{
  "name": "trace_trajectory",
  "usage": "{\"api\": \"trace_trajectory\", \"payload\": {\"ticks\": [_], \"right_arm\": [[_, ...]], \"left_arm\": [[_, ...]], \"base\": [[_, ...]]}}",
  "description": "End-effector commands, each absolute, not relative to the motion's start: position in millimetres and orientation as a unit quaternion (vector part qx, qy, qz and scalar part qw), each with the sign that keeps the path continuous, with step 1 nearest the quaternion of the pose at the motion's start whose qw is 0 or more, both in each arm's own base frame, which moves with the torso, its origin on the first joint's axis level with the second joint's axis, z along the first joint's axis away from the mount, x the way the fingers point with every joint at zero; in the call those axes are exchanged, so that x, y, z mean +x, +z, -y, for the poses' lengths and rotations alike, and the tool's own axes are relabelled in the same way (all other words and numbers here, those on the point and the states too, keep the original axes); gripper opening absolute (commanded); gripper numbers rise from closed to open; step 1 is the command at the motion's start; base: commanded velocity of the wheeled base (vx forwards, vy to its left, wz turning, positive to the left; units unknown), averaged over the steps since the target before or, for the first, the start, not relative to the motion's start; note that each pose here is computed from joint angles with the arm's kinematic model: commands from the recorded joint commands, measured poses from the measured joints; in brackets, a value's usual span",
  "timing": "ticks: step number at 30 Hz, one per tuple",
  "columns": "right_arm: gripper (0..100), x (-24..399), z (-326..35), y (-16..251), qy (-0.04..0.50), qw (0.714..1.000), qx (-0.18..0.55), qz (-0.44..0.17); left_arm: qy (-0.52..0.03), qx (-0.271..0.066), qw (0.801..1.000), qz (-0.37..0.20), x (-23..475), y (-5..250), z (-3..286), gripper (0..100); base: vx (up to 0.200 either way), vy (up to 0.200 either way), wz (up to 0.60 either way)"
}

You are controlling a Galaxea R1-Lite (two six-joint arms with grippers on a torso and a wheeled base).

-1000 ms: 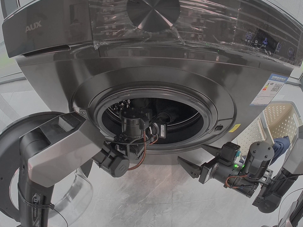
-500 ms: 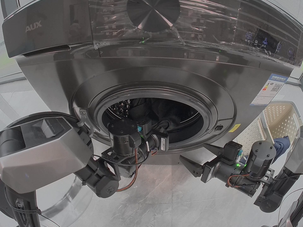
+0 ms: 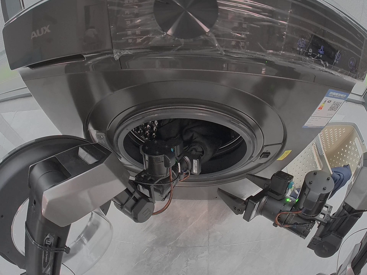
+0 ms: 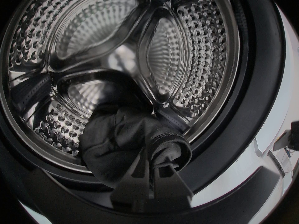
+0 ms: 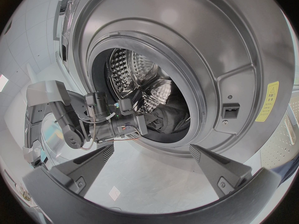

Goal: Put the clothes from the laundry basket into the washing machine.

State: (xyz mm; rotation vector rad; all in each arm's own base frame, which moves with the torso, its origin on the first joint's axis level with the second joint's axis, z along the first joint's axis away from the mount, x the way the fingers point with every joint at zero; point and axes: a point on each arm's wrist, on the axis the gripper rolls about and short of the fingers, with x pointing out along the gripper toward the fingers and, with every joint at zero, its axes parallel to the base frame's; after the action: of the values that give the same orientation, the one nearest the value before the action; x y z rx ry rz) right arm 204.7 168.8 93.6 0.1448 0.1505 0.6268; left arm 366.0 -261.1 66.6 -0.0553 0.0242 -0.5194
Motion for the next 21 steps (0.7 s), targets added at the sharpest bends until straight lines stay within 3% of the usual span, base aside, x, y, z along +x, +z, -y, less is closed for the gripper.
{"api": "trace_trajectory", "payload": {"ticks": [1, 13, 15, 16, 21], "right_arm": [[100, 204.8, -169.1, 93.0, 0.308, 0.946, 0.071, -0.075], [100, 204.8, -169.6, 93.2, 0.308, 0.946, 0.071, -0.074], [100, 204.8, -170.2, 93.1, 0.309, 0.946, 0.07, -0.074], [100, 204.7, -170.1, 93.5, 0.309, 0.945, 0.071, -0.073], [100, 205.3, -170.5, 93.6, 0.309, 0.946, 0.071, -0.072]], "left_arm": [[-0.259, -0.023, 0.965, -0.028, 372.9, 49.2, 264.2, 0], [-0.245, -0.042, 0.969, 0.001, 395.3, 48.7, 270.0, 0], [-0.227, -0.052, 0.972, 0.02, 410.2, 53.2, 267.0, 0], [-0.191, -0.07, 0.978, 0.05, 430.6, 63.5, 262.6, 0], [-0.145, -0.102, 0.98, 0.092, 462.2, 85.9, 247.8, 0]], "base": [[0.0, 0.0, 0.0], [0.0, 0.0, 0.0], [0.0, 0.0, 0.0], [0.0, 0.0, 0.0], [0.0, 0.0, 0.0]]}}
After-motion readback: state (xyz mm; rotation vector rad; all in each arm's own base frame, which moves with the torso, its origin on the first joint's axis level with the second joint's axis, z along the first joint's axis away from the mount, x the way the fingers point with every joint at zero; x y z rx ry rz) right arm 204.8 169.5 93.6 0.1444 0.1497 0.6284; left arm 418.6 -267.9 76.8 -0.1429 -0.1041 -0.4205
